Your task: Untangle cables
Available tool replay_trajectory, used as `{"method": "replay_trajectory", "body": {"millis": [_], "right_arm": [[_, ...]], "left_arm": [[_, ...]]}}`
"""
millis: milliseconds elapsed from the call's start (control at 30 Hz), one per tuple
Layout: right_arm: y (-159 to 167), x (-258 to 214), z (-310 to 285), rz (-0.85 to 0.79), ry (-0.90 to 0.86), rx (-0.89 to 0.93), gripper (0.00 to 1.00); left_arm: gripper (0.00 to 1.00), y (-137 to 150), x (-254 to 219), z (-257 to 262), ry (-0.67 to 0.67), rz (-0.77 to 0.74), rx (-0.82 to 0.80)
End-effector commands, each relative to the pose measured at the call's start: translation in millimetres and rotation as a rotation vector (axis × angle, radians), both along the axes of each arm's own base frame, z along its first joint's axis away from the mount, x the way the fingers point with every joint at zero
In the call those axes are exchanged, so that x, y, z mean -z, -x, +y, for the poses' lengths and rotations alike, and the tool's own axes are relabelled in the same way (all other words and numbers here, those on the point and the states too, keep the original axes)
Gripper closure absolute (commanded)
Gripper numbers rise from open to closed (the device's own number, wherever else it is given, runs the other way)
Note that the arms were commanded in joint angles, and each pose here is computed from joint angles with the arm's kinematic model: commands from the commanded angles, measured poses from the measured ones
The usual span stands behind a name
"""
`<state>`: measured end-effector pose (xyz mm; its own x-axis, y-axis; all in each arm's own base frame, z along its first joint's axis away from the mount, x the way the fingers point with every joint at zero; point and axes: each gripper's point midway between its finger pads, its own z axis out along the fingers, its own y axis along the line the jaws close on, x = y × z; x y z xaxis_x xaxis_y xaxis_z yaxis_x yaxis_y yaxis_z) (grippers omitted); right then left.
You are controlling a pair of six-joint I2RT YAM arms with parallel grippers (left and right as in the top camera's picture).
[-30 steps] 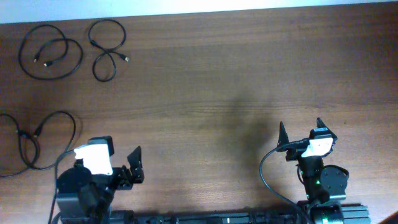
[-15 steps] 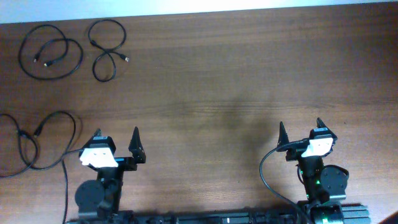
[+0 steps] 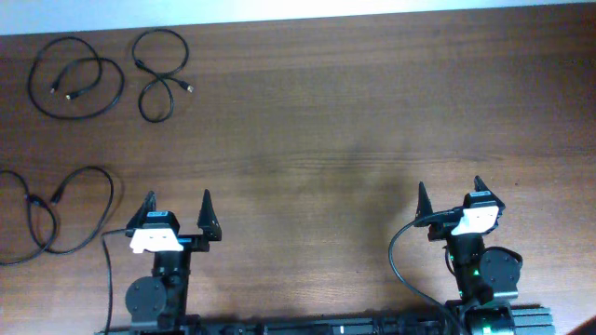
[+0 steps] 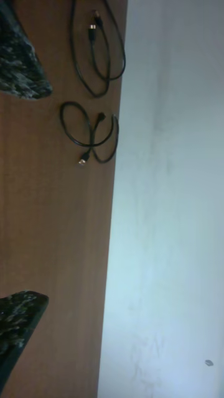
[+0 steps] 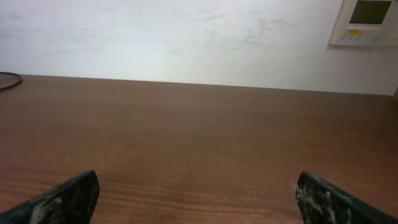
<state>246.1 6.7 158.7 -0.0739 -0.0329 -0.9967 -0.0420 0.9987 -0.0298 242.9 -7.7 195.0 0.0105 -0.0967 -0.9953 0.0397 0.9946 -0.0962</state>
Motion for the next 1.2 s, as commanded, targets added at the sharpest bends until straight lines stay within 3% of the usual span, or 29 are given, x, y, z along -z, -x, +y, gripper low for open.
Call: {"method": "replay_trajectory", "body": {"millis": [0,200,333,433,667,833,1167], "right_arm": [[0,3,-3,0.001,0.005,0.016,0.02],[0,3,-3,0.001,0.005,0.016,0.02],[0,3,-3,0.001,0.005,0.016,0.02],[0,3,-3,0.001,0.005,0.016,0.02],[0,3,-3,0.001,0.005,0.016,0.02],[0,3,-3,0.001,0.005,0.016,0.02],[0,3,-3,0.001,0.005,0.016,0.02]], "left_arm": [[0.01,-3,5,4,-0.015,-0.034,-0.026],[0.01,-2,3,27,-0.009,-0.054,-0.156],[0.01,-1,18,37,-0.014,0.008,-0.216],[0.01,-1,35,37,-0.024,0.08,-0.214],[0.02,-1,35,31,-0.03,0.079,-0.183],[0.01,-3,37,19,-0.179,0.09,-0.109],[0.01,-2,37,23,-0.179,0.092,-0.13]]}}
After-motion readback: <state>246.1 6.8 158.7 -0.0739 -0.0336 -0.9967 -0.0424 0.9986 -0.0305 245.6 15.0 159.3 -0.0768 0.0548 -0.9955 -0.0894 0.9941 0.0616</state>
